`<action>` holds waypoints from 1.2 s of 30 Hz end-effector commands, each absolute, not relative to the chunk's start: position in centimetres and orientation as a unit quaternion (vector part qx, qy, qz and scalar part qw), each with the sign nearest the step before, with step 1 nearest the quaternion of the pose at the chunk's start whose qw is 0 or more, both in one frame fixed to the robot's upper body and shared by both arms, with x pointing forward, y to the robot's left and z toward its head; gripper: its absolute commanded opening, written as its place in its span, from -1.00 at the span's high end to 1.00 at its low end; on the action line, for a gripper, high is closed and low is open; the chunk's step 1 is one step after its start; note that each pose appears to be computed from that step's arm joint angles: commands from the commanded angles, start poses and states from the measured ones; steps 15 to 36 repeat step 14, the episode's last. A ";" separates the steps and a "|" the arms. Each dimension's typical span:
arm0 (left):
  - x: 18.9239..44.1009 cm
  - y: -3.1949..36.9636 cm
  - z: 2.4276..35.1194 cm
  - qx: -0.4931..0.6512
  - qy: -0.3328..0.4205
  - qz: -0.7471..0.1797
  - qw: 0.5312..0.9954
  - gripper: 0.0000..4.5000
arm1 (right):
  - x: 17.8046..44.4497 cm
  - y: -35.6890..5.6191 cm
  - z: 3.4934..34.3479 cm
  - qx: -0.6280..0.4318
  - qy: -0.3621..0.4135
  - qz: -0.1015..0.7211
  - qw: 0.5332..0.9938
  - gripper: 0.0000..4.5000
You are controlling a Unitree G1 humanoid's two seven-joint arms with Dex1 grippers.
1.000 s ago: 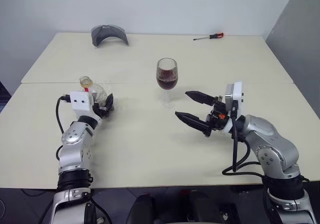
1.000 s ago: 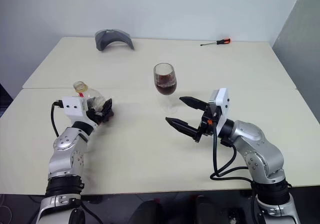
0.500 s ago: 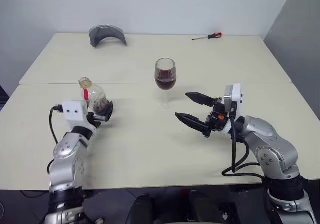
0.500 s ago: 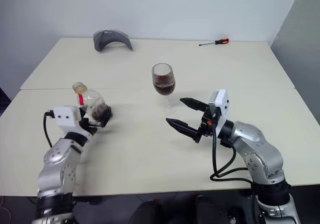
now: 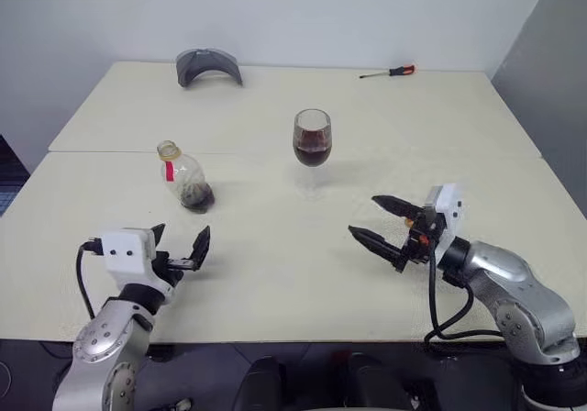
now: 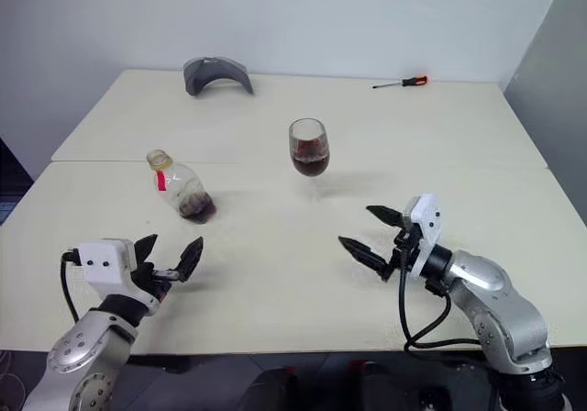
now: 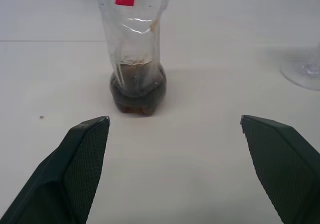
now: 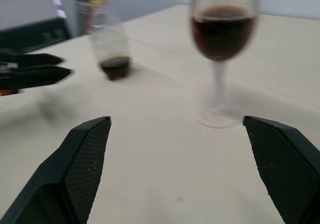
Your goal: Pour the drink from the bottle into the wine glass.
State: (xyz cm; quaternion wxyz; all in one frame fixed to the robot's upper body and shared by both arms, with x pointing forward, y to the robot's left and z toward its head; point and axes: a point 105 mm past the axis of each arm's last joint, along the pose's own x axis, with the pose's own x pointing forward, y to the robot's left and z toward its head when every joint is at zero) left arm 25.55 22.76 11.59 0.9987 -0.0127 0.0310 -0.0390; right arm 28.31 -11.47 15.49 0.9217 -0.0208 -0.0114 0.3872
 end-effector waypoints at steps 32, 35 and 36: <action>24.3 18.9 10.5 0.023 0.043 -0.005 0.999 -0.99 | 28.6 -15.1 13.1 -0.052 -0.005 0.133 0.990 -1.00; 24.3 18.9 10.5 0.023 0.043 -0.005 0.999 -0.99 | 28.6 -15.1 13.1 -0.052 -0.005 0.133 0.990 -1.00; 24.3 18.9 10.5 0.023 0.043 -0.005 0.999 -0.99 | 28.6 -15.1 13.1 -0.052 -0.005 0.133 0.990 -1.00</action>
